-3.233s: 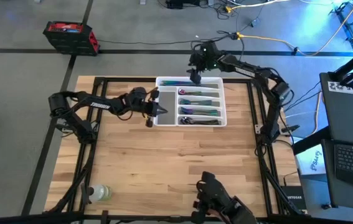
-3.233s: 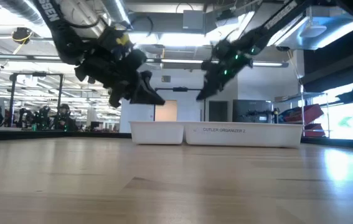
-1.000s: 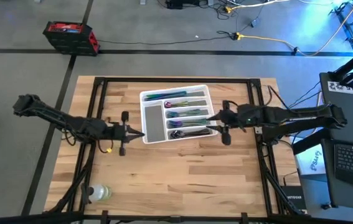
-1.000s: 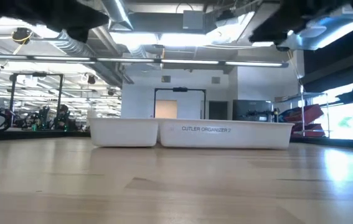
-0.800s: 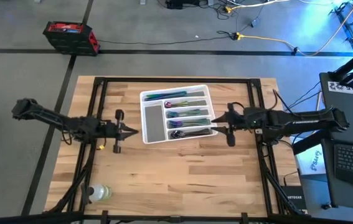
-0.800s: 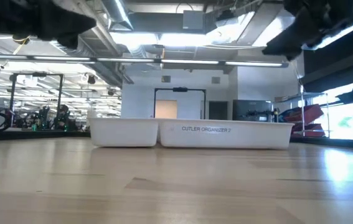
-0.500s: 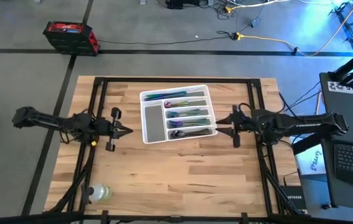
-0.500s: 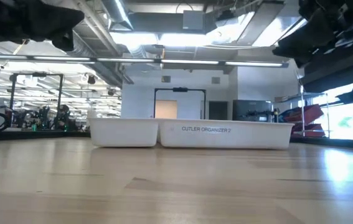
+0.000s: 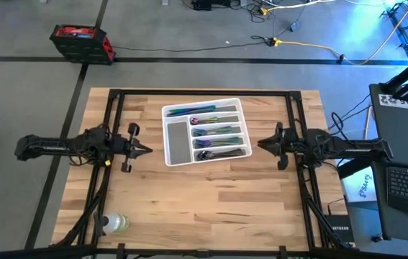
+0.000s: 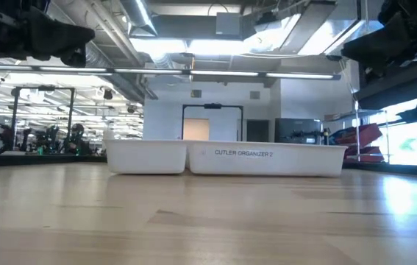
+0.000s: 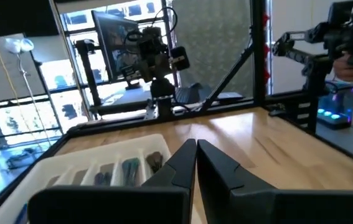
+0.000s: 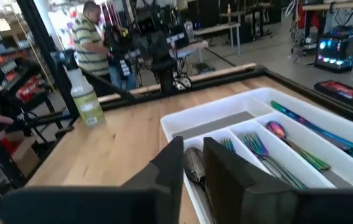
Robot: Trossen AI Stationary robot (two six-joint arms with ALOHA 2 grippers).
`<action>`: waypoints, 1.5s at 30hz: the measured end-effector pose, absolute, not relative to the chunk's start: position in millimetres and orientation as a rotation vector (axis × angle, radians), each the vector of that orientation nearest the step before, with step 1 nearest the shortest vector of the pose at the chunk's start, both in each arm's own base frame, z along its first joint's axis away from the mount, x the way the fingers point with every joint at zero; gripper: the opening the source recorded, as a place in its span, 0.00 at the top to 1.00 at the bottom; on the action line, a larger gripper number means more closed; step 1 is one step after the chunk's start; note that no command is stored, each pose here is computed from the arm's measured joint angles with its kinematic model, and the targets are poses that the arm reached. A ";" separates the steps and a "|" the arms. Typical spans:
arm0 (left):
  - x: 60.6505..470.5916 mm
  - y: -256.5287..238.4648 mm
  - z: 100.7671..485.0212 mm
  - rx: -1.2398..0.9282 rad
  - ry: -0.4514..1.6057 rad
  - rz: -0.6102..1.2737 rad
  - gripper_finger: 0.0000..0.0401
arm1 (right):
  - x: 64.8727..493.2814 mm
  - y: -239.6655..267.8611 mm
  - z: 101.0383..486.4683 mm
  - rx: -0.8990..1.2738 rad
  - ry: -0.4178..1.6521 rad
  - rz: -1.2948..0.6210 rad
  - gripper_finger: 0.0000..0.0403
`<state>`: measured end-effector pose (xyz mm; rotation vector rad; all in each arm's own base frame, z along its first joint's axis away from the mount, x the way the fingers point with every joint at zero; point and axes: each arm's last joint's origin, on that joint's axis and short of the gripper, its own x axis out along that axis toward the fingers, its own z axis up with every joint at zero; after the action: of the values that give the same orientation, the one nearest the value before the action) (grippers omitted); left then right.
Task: Sort silverware
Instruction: Return to Home Position
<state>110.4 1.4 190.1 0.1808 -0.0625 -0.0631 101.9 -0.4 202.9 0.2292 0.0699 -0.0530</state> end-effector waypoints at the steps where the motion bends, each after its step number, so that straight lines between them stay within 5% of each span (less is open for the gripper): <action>1: 110.0 2.6 190.3 0.186 -0.065 -0.054 1.00 | 100.6 -0.5 202.2 0.231 0.060 -0.056 0.94; 5: 109.7 6.2 190.3 0.191 -0.066 -0.063 1.00 | 97.1 -0.6 198.1 0.234 0.039 -0.057 0.99; 45: 107.9 22.2 169.0 0.137 0.001 0.100 1.00 | 97.0 -3.0 169.3 0.181 -0.053 -0.130 1.00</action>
<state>107.9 22.2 169.0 0.1365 0.0009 0.1001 97.0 -3.0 169.3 0.1809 -0.0527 -0.1295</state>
